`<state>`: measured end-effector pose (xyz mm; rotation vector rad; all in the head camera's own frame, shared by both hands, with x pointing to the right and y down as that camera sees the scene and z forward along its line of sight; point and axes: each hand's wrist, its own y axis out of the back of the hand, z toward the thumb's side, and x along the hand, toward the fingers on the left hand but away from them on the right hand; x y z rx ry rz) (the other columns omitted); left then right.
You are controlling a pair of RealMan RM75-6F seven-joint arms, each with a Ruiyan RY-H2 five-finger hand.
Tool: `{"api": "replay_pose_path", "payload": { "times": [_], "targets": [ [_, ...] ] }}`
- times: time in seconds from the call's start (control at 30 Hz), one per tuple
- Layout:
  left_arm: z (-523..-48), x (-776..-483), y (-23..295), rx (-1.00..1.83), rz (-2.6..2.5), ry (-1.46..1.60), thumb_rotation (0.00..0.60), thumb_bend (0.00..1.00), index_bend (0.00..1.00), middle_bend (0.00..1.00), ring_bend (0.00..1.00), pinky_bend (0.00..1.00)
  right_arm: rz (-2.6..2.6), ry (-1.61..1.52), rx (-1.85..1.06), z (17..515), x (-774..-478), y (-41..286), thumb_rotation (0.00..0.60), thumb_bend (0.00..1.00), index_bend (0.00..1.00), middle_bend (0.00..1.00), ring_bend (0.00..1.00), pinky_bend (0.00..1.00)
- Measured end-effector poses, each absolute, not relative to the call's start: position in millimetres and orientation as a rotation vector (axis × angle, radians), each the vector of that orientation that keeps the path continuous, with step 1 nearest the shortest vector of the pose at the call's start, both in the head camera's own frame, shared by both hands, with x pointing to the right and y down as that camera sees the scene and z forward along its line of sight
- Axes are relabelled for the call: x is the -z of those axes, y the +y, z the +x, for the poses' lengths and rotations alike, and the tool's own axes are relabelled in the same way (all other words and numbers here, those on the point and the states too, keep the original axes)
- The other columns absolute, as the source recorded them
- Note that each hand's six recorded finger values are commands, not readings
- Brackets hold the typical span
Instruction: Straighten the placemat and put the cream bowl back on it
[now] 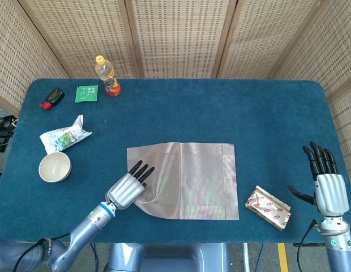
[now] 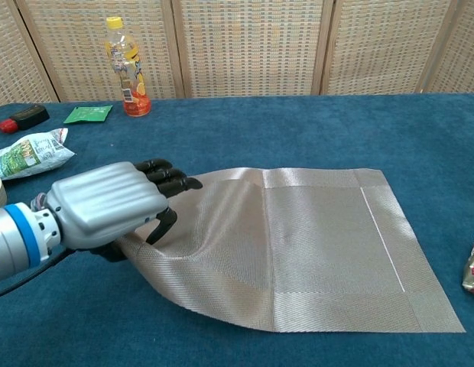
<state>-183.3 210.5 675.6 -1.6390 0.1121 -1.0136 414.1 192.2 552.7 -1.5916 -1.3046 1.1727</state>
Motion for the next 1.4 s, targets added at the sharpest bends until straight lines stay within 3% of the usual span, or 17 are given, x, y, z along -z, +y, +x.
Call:
{"api": "replay_pose_path", "payload": {
  "times": [0.23,0.57,0.67,0.8,0.9,1.4],
  "targets": [
    [-184.7,-670.3,234.4,0.988,-1.65,0.055,0.6,0.57,0.73,0.0,0.0,0.0,-1.597,-1.31,-1.169,415.0,-551.0,192.4,0.6,0.22,0.05,0.0,0.0,0.0],
    [-195.8,-669.9,235.5,1.008,-1.629,0.032,0.6,0.57,0.72,0.0,0.0,0.0,-1.607,-1.302,-1.172,413.1,-552.5,193.9,0.6,0.22,0.05,0.0,0.0,0.0],
    [-198.9,-669.1,234.3,1.013,-1.624,0.031,0.6,0.51,0.6,0.0,0.0,0.0,-1.609,-1.298,-1.174,412.3,-553.6,194.3,0.6,0.22,0.05,0.0,0.0,0.0],
    [-202.6,-667.1,233.9,1.018,-1.622,0.026,0.6,0.29,0.18,0.0,0.0,0.0,-1.611,-1.289,-1.176,410.9,-554.5,195.0,0.6,0.22,0.05,0.0,0.0,0.0],
    [-204.7,-663.1,233.6,1.012,-1.623,0.029,0.6,0.21,0.03,0.0,0.0,0.0,-1.611,-1.285,-1.174,409.8,-554.1,195.4,0.6,0.22,0.05,0.0,0.0,0.0],
    [-242.3,-616.1,244.3,1.002,-1.63,0.082,0.6,0.16,0.0,0.0,0.0,0.0,-1.619,-1.255,-1.133,397.8,-546.4,203.3,0.6,0.22,0.05,0.0,0.0,0.0]
  ]
}}
